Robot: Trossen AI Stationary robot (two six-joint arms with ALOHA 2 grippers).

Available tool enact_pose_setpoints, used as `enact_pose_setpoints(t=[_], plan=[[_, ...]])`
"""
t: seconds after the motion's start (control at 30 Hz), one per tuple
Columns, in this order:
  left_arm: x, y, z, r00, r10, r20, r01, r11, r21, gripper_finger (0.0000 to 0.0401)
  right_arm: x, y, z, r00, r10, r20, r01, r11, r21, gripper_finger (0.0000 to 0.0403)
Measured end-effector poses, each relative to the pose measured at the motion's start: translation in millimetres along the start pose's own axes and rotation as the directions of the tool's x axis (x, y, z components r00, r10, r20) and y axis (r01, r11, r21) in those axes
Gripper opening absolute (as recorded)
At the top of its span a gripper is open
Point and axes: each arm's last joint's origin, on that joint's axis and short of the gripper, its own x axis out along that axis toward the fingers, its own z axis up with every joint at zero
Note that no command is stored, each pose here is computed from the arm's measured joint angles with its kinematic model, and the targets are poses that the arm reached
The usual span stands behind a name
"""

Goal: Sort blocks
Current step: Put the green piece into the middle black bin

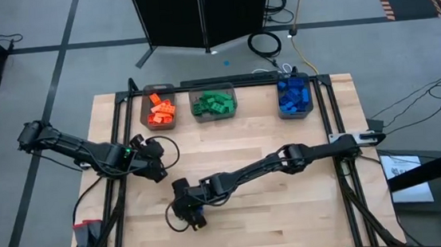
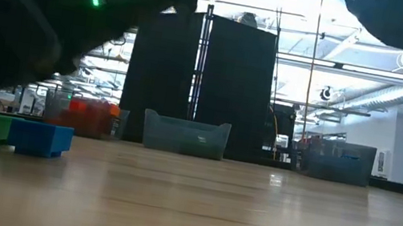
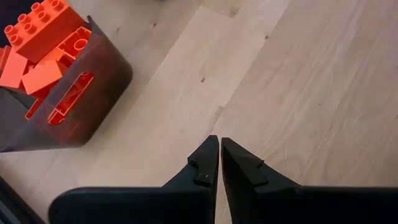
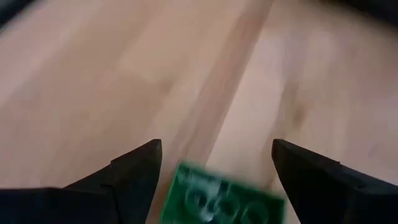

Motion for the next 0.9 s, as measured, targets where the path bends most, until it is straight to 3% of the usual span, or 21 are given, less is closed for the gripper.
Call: enact_pose_setpoints(t=[0.2, 0.27, 0.53, 0.9], plan=[[0, 0, 1, 1.0, -0.005, 0.006, 0.005, 1.0, -0.005, 0.0023, 13, 0, -20, 0.996, 0.003, -0.092, 0.008, 0.993, 0.12, 0.0299], [0, -1, 1, 1.0, -0.004, 0.005, 0.004, 1.0, -0.004, 0.0023, 14, -1, -25, 0.99, -0.039, -0.139, 0.06, 0.987, 0.152, 0.0299], [0, 0, 0, 1.0, -0.003, 0.004, 0.003, 1.0, -0.003, 0.0023, -3, -4, -33, 0.941, -0.069, -0.332, 0.151, 0.962, 0.228, 0.0299], [0, 0, 0, 1.0, 0.004, 0.008, -0.004, 1.0, 0.003, 0.0023, -29, -11, -38, 0.865, -0.038, -0.5, 0.177, 0.956, 0.234, 0.0289]])
